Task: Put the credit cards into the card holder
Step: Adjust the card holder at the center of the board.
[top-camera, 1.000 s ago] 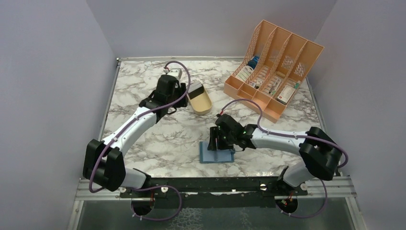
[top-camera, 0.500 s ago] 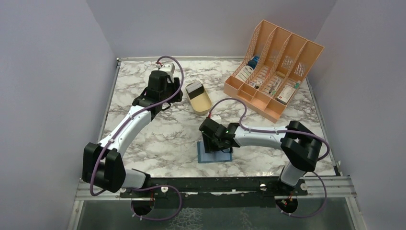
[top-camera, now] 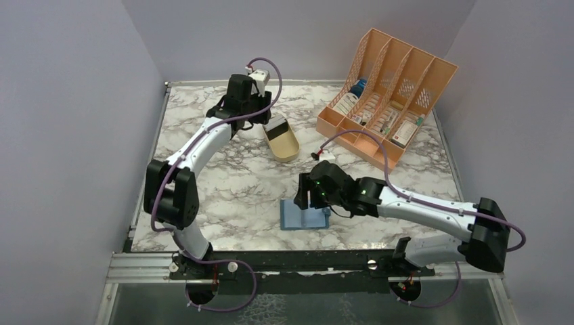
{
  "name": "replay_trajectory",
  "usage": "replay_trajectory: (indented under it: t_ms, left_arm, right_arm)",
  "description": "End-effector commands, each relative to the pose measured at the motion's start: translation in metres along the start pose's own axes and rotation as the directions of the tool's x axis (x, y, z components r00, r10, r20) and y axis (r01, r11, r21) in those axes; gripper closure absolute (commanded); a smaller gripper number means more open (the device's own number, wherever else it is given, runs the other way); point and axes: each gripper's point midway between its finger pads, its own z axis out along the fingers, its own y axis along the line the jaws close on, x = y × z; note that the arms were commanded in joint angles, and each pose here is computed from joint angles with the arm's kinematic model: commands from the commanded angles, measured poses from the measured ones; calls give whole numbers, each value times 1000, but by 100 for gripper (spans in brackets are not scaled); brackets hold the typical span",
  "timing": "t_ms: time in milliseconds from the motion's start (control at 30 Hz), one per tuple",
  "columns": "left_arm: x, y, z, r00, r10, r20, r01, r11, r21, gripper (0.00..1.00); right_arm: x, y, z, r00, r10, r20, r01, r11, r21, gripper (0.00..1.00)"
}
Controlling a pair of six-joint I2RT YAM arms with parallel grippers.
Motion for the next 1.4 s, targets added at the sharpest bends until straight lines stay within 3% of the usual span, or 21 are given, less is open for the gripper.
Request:
replay_trajectory:
  t_ms: [0, 200, 367, 633, 1367]
  left_arm:
    - [-2, 1, 23, 986, 163, -32, -162, 986, 26, 52]
    - [-1, -6, 51, 928, 370, -46, -367, 929, 52, 51]
    - [14, -8, 71, 881, 467, -79, -460, 884, 85, 51]
    - [32, -11, 93, 860, 497, -112, -485, 866, 121, 51]
    - [46, -1, 116, 793, 592, -142, -596, 803, 14, 55]
  right_arm:
    - [-13, -6, -15, 995, 11, 99, -10, 1000, -4, 38]
    - [-22, -10, -33, 984, 55, 169, -50, 998, -30, 39]
    - [-25, -15, -42, 980, 58, 191, -53, 998, -31, 39]
    - [-18, -19, -36, 983, 65, 173, -64, 998, -11, 39]
    - [-10, -29, -31, 987, 49, 153, -54, 998, 31, 39]
